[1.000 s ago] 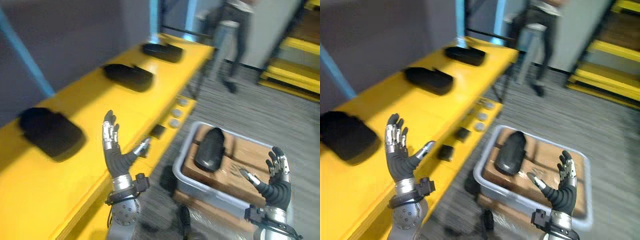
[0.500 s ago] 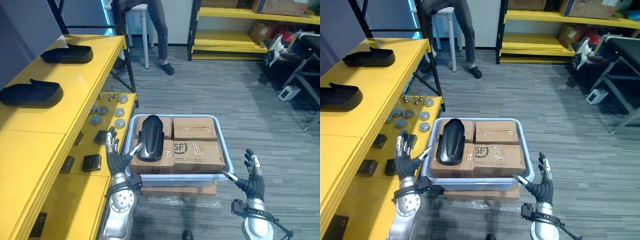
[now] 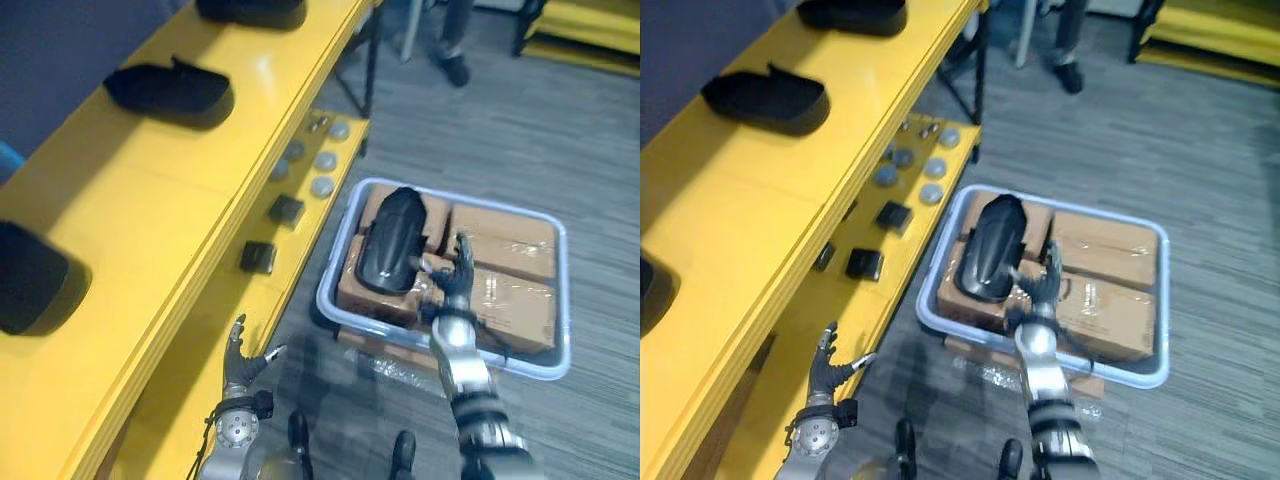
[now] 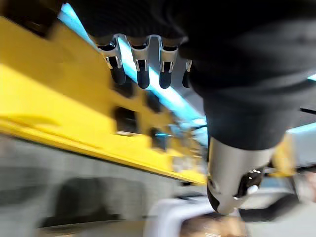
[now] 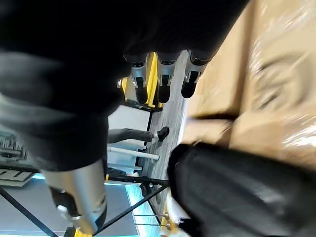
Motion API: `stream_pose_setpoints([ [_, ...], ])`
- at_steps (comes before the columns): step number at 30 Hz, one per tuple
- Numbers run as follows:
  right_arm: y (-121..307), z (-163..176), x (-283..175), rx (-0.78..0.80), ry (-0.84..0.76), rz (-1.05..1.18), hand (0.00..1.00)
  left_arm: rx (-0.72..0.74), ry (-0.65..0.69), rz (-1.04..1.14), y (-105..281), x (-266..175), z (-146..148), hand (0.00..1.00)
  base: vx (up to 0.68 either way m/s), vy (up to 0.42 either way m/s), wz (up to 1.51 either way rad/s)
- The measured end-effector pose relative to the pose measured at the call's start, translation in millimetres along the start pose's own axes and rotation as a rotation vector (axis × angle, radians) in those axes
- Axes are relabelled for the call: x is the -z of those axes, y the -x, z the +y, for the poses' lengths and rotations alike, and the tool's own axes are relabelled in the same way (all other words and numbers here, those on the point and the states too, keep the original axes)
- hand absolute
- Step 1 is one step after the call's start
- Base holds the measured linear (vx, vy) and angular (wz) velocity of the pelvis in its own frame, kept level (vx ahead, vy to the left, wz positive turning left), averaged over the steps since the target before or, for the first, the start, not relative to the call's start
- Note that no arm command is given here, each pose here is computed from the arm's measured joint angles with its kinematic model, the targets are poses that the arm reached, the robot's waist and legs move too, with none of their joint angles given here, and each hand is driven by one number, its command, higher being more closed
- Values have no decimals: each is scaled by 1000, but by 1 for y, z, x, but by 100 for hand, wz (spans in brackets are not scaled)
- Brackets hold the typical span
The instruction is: Walk over and take plastic housings, then place them on the shelf
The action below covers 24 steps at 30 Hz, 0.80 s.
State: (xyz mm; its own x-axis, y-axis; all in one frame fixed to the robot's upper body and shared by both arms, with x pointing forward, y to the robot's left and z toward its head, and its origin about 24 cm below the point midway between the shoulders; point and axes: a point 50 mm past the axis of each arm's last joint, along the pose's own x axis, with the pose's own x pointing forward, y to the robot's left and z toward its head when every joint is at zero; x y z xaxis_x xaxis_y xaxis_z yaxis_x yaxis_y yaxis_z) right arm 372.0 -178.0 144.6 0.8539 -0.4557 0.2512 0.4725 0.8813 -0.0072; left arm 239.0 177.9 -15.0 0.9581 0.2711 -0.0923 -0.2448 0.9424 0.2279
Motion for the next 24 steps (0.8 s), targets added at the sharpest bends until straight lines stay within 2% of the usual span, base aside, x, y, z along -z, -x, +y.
stream_pose_setpoints([
  [2, -18, 2, -33, 53, -38, -73, 0, 22, 10, 124, 5, 26, 1, 0, 20, 16, 5],
  [5, -34, -4, -49, 114, -33, -87, 0, 85, 11, 238, 15, 50, -7, 0, 5, 4, 1],
  [9, -56, -23, -53, 205, 37, -32, 0, 152, 16, 281, 19, 59, -20, 0, -4, 2, 1],
  [14, -75, -42, -65, 263, 111, -10, 0, 145, 65, 278, 8, 54, -24, 0, -10, 7, 0],
  [23, -82, -36, -52, 125, 281, 95, 0, 149, 73, 288, 0, 51, -29, 0, -11, 1, 1],
  [24, -83, -37, -52, 114, 296, 97, 100, 149, 71, 289, -1, 52, -29, 0, -25, -10, 10],
])
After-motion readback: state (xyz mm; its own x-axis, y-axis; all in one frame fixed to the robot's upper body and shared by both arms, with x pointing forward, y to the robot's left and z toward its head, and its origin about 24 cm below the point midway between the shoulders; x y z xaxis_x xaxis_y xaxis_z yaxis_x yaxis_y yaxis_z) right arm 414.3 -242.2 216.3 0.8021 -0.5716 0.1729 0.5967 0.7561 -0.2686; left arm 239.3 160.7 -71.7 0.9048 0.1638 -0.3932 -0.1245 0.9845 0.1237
